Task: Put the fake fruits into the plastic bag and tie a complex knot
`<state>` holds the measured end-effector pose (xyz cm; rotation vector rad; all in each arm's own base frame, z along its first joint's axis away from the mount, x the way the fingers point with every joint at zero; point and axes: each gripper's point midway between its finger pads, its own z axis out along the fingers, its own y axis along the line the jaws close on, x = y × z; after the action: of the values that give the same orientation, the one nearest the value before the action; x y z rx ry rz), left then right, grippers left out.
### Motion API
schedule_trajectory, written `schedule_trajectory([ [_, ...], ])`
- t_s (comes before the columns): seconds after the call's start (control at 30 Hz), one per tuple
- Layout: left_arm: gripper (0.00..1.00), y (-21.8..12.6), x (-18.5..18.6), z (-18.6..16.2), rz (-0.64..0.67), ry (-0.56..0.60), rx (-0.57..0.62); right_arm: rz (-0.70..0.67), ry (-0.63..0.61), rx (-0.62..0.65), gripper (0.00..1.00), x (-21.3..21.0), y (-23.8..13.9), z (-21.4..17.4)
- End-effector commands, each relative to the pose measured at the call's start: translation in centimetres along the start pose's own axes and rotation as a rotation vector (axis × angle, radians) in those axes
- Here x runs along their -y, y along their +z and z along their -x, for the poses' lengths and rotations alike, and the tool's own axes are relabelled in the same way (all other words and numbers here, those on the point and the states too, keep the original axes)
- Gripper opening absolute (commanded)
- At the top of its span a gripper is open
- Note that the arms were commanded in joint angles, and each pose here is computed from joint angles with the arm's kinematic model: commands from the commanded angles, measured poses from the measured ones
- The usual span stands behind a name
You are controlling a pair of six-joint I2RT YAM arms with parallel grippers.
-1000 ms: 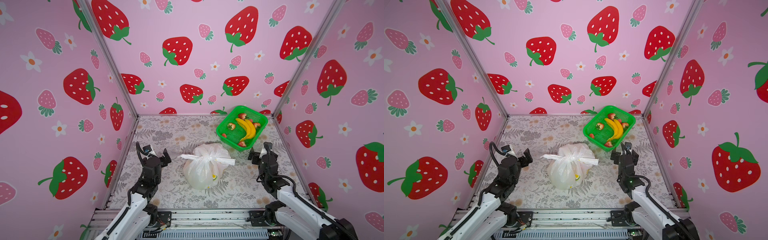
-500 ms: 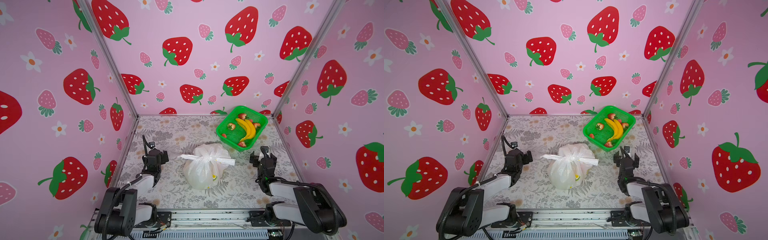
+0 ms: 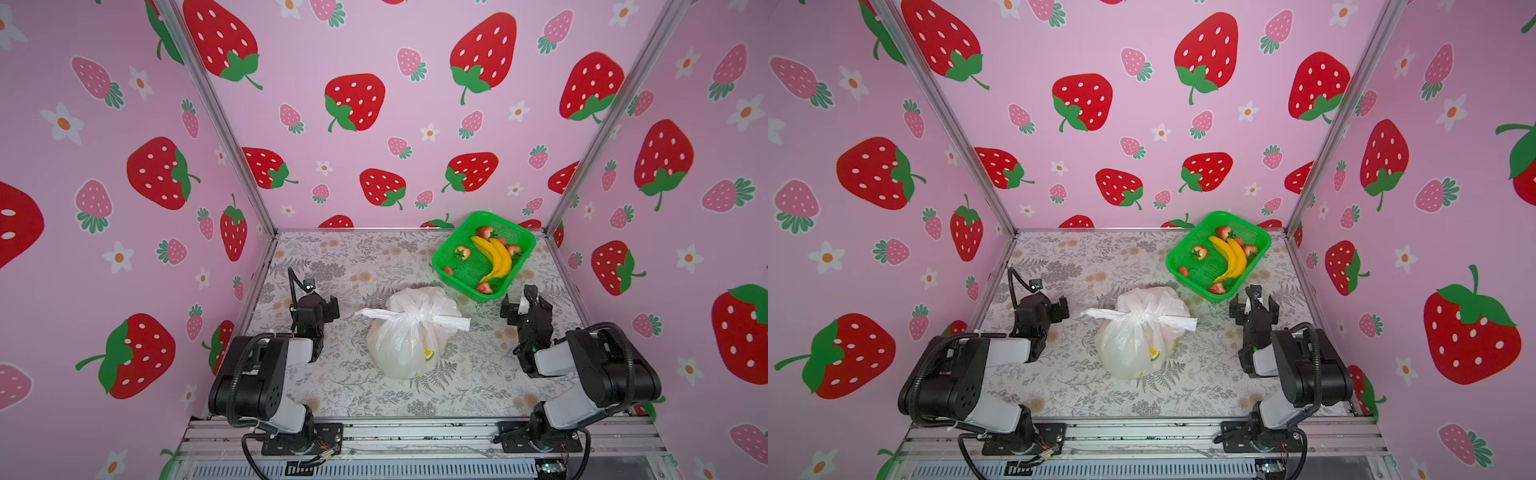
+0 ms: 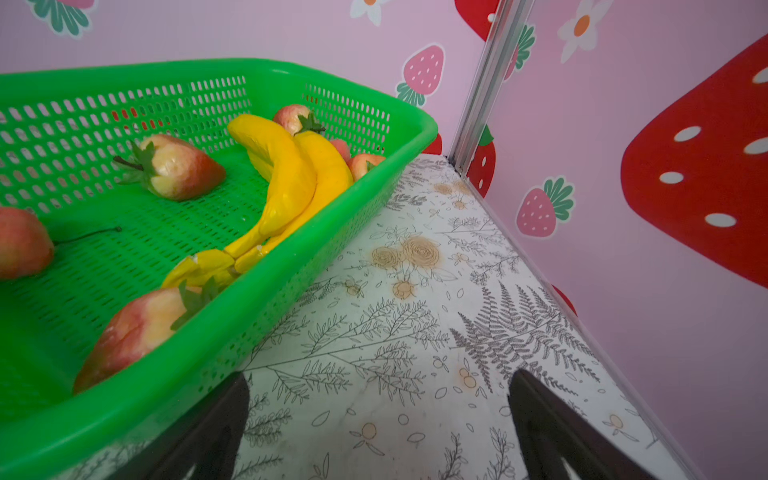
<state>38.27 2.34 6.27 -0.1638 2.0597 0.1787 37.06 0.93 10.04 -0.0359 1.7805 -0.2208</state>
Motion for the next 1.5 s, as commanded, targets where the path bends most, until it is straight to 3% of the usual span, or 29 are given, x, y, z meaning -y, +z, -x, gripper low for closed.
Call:
schedule_trajectory([
  [0.0,0.99,0.48,0.1,3.07,-0.032,-0.028,0.09,0.016,0.035,0.071,1.0,0.0,0.65,2.23],
  [1.47,0.99,0.37,0.06,3.01,-0.033,-0.025,0.082,0.018,0.033,0.068,1.0,-0.02,0.61,2.25],
])
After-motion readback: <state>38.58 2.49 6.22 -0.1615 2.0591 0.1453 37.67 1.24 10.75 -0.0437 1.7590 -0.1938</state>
